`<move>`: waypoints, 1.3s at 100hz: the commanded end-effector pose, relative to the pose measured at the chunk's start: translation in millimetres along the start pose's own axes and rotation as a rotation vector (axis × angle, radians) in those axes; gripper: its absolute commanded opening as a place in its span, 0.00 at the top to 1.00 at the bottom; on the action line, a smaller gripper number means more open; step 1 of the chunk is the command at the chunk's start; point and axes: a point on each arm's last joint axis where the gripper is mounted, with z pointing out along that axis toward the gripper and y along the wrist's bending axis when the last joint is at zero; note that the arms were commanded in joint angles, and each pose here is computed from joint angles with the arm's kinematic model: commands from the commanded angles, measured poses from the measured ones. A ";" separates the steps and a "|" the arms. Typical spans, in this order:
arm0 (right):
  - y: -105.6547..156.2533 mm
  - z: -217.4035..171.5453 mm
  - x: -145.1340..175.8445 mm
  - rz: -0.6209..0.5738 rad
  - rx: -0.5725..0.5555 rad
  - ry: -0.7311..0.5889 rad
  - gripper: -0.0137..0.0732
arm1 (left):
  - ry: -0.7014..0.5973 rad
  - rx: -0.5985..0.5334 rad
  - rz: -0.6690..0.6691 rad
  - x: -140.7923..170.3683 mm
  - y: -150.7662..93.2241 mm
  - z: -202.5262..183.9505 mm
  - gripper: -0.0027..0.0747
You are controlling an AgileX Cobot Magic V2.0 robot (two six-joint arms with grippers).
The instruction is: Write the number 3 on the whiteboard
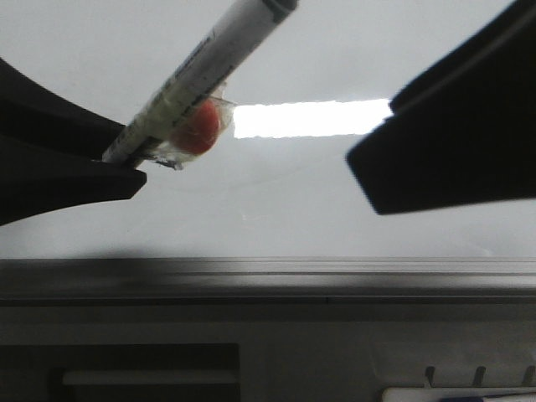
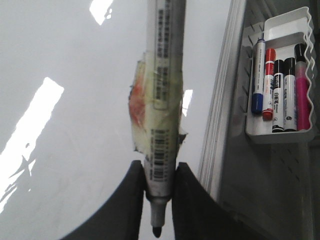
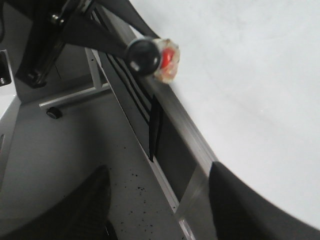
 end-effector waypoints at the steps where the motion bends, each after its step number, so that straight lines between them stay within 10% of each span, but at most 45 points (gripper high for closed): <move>1: -7.1 1.7 -29.5 -0.027 0.039 -0.111 0.40 | -0.110 -0.049 -0.002 -15.1 8.8 -0.9 0.99; 74: 6.5 31.0 -47.2 -0.106 -0.025 -0.106 0.41 | -0.117 0.002 -0.022 -8.6 0.9 18.0 0.99; 101: -3.6 31.0 -46.0 -0.086 0.014 -0.101 0.92 | -0.118 0.003 -0.018 -8.7 0.7 18.0 0.99; 130: -4.7 30.9 -46.0 -0.082 0.018 -0.102 0.91 | -0.117 0.000 -0.027 -8.5 1.0 18.0 0.84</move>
